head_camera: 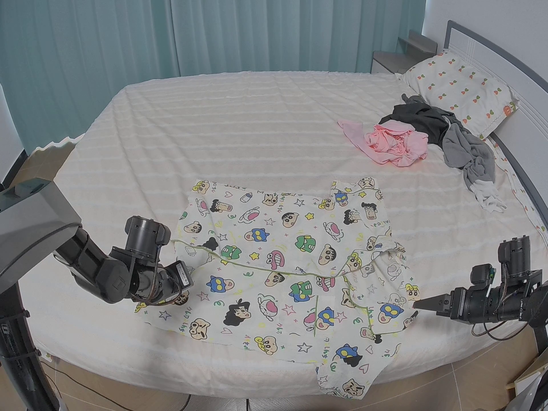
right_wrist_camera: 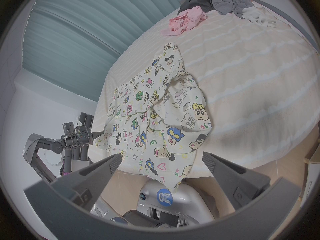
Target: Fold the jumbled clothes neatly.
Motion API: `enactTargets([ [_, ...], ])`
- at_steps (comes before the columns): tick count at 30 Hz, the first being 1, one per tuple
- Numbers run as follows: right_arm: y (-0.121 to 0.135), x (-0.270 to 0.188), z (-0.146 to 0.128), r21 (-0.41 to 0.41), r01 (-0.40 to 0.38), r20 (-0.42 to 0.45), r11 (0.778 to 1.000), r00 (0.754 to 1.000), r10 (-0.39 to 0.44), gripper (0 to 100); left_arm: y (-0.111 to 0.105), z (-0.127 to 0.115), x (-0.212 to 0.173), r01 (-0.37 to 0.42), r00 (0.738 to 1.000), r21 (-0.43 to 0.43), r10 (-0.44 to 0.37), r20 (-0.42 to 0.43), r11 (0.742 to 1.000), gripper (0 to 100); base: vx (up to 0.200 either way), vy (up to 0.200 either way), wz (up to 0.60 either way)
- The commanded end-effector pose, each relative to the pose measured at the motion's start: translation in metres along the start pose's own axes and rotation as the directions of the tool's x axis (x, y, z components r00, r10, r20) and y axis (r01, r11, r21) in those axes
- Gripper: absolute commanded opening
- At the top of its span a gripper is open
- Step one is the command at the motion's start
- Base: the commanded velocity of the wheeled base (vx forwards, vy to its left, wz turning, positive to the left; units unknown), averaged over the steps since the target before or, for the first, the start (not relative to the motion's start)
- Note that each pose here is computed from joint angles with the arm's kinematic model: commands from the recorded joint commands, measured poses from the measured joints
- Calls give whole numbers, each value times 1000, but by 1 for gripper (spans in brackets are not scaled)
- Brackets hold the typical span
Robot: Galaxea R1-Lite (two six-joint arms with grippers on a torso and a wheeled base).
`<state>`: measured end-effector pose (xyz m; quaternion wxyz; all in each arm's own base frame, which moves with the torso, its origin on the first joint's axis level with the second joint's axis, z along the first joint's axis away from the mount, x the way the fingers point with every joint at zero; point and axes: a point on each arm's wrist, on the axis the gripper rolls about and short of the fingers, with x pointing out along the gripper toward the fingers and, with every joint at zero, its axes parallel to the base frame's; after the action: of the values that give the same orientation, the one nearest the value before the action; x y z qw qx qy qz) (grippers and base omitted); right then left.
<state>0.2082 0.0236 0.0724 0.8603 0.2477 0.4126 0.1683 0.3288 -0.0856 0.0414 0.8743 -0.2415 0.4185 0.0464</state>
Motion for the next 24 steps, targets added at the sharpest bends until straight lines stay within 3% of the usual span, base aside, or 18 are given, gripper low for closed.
enactTargets([
  [1, 0, 1, 0, 1, 0, -4, 1000, 1000, 0, 100, -11, -20, -17, 19, 1000, 50, -18, -22, 999, 0, 0, 0, 0],
  [7, -1, 1, -1, 2, 0, -9, 1000, 1000, 0, 100, -15, -29, -11, -62, 998, 77, 59, 35, 995, 0, 0, 0, 0],
  [12, 0, 1, -2, 2, -7, -16, 1000, 1000, 7, 100, -17, -18, -12, -61, 996, 61, 57, 73, 996, 0, 0, 0, 0],
  [24, 0, 1, -3, 2, -10, -20, 1000, 1000, 10, 100, 12, 15, -8, -161, 974, 11, 157, 160, 987, 0, 0, 0, 0],
])
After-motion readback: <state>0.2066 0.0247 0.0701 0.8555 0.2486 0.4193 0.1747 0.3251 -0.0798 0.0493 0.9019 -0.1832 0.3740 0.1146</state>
